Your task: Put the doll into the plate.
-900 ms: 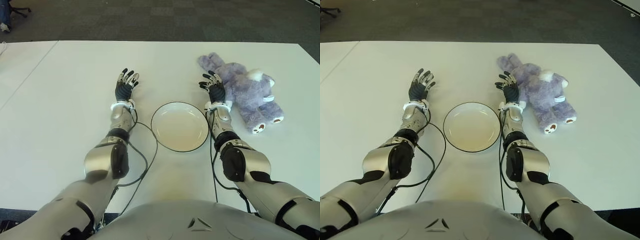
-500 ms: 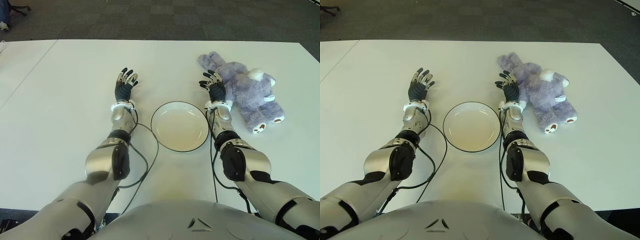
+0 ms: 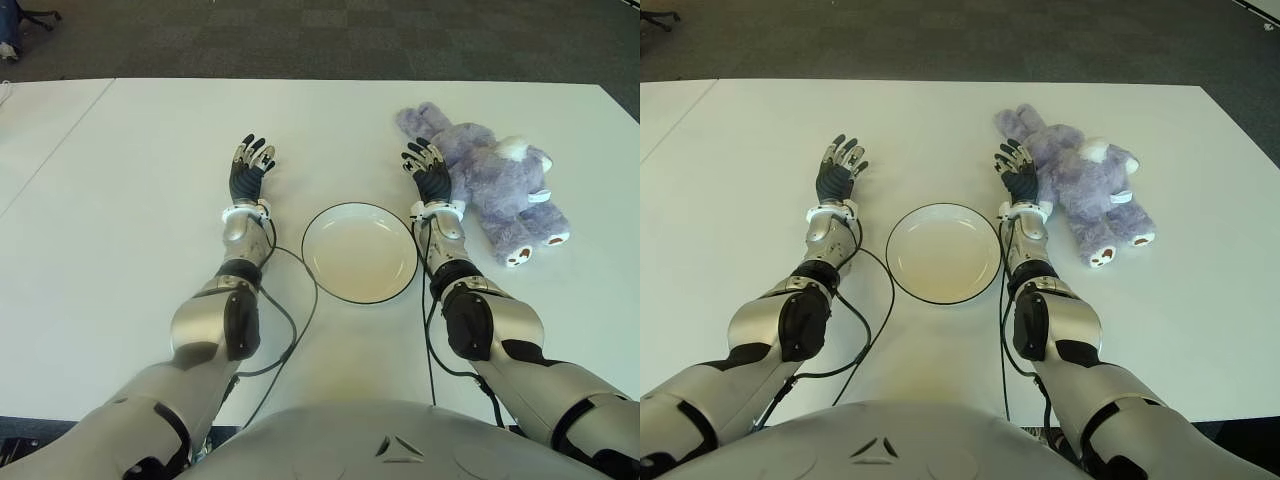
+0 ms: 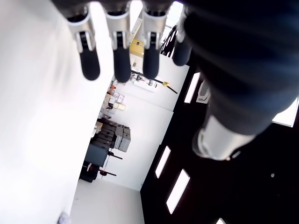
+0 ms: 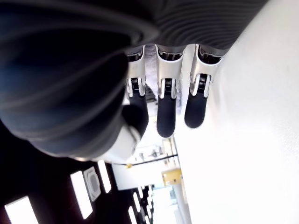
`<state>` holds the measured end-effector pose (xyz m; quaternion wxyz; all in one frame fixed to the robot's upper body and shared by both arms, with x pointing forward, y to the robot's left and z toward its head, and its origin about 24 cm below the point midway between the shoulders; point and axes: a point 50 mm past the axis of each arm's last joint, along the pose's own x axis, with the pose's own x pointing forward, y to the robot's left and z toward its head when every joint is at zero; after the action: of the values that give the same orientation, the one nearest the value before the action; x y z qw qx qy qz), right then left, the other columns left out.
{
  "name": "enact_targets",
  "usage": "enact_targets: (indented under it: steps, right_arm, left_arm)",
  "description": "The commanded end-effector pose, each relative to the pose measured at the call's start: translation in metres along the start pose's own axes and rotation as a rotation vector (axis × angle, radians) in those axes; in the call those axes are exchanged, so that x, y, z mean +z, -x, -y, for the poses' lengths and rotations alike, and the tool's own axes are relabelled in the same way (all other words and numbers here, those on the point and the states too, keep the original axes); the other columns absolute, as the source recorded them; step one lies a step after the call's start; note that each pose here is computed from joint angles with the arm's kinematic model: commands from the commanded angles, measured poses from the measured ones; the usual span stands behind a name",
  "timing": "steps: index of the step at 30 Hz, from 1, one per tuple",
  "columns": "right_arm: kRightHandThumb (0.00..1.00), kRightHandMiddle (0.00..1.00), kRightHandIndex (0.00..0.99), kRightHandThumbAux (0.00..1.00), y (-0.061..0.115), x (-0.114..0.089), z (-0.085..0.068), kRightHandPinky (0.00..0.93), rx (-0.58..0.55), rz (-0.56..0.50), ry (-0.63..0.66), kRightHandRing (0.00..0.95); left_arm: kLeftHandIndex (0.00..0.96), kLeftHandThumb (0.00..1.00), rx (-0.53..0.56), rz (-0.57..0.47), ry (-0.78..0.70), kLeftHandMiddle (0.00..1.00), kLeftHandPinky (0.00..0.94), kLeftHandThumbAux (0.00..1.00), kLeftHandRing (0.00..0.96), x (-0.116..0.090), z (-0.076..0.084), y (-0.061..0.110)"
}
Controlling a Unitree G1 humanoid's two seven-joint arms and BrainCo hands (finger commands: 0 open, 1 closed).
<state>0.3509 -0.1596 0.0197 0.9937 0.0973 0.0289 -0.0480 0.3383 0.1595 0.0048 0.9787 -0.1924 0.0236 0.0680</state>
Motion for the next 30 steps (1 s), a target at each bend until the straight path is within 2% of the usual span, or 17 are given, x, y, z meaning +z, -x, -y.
enact_targets:
  steps: [1, 8, 13, 22, 30]
  right_arm:
    - [0.025, 0.18, 0.144, 0.844, 0.016, -0.037, -0.014, 0.217, 0.013, -0.187, 0.011, 0.199]
    - [0.02, 0.179, 0.143, 0.79, 0.013, -0.028, -0.029, 0.231, 0.062, -0.109, 0.021, 0.201]
    - [0.051, 0.193, 0.155, 0.781, 0.008, -0.017, -0.04, 0.24, 0.084, -0.061, 0.02, 0.213]
    - [0.092, 0.222, 0.163, 0.773, -0.001, -0.001, -0.04, 0.281, 0.107, -0.011, 0.006, 0.24]
    - [0.124, 0.245, 0.159, 0.782, -0.011, 0.014, -0.042, 0.3, 0.106, 0.019, 0.03, 0.267]
  left_arm:
    - [0.137, 0.176, 0.132, -0.495, 0.059, 0.193, 0.252, 0.734, 0.204, -0.082, -0.027, 0.052]
    - [0.141, 0.182, 0.132, -0.494, 0.064, 0.191, 0.219, 0.741, 0.193, -0.082, -0.027, 0.052]
    - [0.153, 0.185, 0.122, -0.489, 0.06, 0.193, 0.236, 0.744, 0.196, -0.082, -0.027, 0.052]
    - [0.137, 0.152, 0.12, -0.497, 0.06, 0.192, 0.23, 0.727, 0.197, -0.083, -0.027, 0.053]
    - [0.156, 0.169, 0.123, -0.496, 0.071, 0.197, 0.241, 0.727, 0.203, -0.083, -0.027, 0.053]
